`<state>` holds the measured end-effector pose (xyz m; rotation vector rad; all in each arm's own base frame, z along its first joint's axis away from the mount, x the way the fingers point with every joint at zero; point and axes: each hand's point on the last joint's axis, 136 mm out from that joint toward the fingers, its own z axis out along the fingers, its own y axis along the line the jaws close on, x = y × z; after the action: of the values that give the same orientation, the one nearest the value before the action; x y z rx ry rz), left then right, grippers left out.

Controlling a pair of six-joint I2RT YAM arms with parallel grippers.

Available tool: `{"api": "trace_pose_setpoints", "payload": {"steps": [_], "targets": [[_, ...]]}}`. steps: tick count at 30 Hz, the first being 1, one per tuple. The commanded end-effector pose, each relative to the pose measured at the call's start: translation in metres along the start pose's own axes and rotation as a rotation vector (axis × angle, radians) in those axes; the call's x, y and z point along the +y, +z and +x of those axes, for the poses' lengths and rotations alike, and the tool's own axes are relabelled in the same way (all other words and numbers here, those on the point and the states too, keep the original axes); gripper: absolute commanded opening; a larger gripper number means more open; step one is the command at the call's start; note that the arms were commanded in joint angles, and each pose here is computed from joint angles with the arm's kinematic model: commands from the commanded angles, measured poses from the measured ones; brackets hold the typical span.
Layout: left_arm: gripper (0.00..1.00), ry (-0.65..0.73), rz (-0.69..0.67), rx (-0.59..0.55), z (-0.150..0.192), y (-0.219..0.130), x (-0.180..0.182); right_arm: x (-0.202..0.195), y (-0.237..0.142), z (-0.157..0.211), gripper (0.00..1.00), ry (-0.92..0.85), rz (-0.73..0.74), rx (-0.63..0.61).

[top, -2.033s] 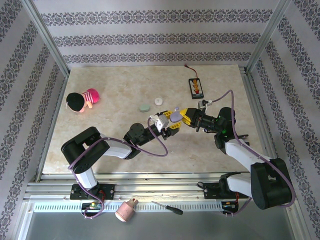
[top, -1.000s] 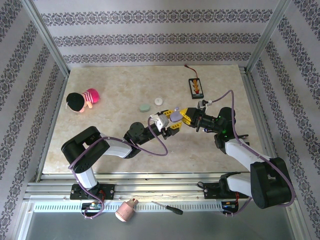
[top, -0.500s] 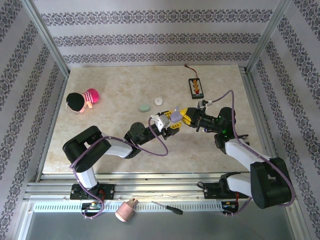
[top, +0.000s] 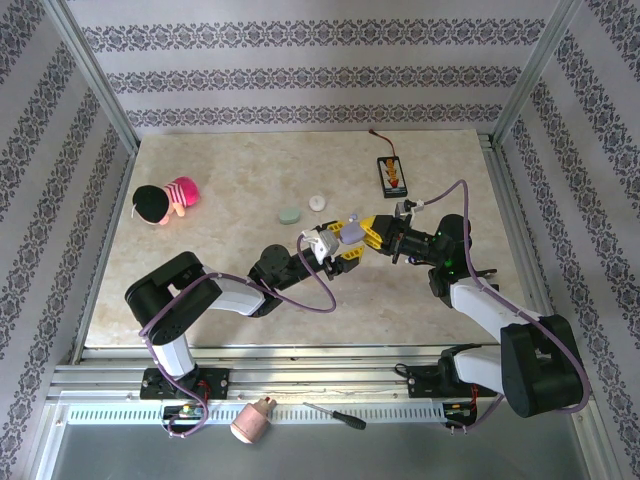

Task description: Insert the wireless bluetooth earbuds into the charging case

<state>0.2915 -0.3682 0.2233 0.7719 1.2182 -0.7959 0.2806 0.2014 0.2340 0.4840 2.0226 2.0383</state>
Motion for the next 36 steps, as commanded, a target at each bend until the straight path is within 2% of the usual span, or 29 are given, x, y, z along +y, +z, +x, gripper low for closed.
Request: {"api": "trace_pose_setpoints", "payload": {"steps": [1, 10, 17, 36], "targets": [[0.57, 0.023, 0.017, -0.111, -0.039, 0.004, -0.003, 0.001, -0.002, -0.001, 0.16, -0.028, -0.016, -0.010], [0.52, 0.025, 0.026, -0.108, -0.037, 0.004, -0.004, 0.000, -0.003, -0.001, 0.16, -0.024, -0.014, -0.011], [0.57, 0.021, 0.039, -0.091, -0.029, 0.005, -0.006, 0.010, -0.003, 0.000, 0.16, -0.041, -0.034, -0.009], [0.53, 0.024, 0.041, -0.082, -0.024, 0.005, -0.007, 0.012, -0.004, 0.001, 0.16, -0.037, -0.042, -0.010]]}}
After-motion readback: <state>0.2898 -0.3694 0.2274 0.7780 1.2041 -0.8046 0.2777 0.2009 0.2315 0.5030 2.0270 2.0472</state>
